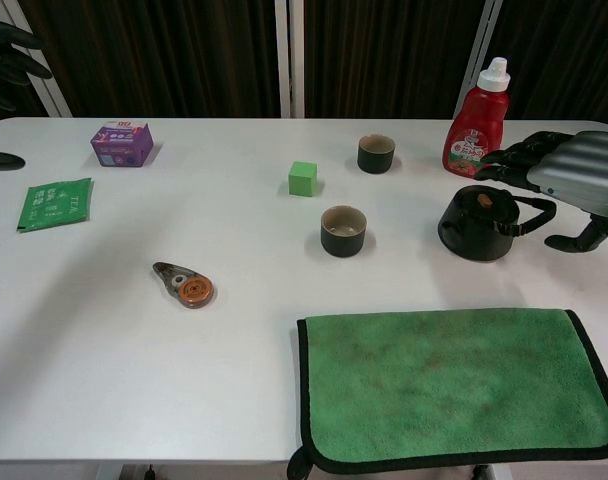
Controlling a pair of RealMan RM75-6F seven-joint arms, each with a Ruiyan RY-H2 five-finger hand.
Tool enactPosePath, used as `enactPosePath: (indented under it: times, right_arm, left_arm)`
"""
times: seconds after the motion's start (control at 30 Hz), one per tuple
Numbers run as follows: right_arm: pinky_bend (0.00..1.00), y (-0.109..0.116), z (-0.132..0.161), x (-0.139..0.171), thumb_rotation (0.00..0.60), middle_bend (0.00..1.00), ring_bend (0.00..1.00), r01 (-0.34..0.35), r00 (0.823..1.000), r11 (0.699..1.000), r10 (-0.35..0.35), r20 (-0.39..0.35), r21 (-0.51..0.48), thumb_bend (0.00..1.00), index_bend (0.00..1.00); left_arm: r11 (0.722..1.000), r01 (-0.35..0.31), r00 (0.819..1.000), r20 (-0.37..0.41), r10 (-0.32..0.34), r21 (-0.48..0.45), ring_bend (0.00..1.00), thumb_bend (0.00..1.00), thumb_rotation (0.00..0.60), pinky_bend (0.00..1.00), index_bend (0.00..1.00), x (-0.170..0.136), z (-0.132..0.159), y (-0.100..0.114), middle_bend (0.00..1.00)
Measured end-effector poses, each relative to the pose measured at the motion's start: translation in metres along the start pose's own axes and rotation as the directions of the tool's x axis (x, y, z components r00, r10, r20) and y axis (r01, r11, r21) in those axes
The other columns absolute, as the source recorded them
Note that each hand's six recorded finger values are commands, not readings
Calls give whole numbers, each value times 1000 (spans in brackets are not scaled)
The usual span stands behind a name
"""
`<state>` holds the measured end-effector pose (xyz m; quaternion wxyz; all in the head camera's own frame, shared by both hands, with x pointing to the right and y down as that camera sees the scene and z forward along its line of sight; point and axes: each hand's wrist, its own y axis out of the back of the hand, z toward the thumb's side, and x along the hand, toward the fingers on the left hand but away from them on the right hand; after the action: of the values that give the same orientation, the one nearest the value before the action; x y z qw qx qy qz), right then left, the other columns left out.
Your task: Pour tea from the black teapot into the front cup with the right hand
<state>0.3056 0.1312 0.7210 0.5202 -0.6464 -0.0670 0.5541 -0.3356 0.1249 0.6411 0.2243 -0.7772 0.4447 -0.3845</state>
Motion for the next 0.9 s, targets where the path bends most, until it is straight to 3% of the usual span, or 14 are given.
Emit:
enactPosePath:
  times: [0.57, 0.9]
  right_arm:
    - [0, 33, 3, -29, 600, 0, 0, 45, 999, 999, -45, -6, -7, 317, 0]
    - [0, 53, 0, -53, 600, 0, 0, 5, 1000, 1000, -5, -7, -17, 318, 0]
  left_arm:
    - [1000, -7, 1000, -17, 6, -18, 173, 113, 600, 260, 136, -2, -8, 6, 185]
    - [1000, -1, 999, -35, 0, -19, 172, 113, 600, 260, 136, 1, -14, 6, 185]
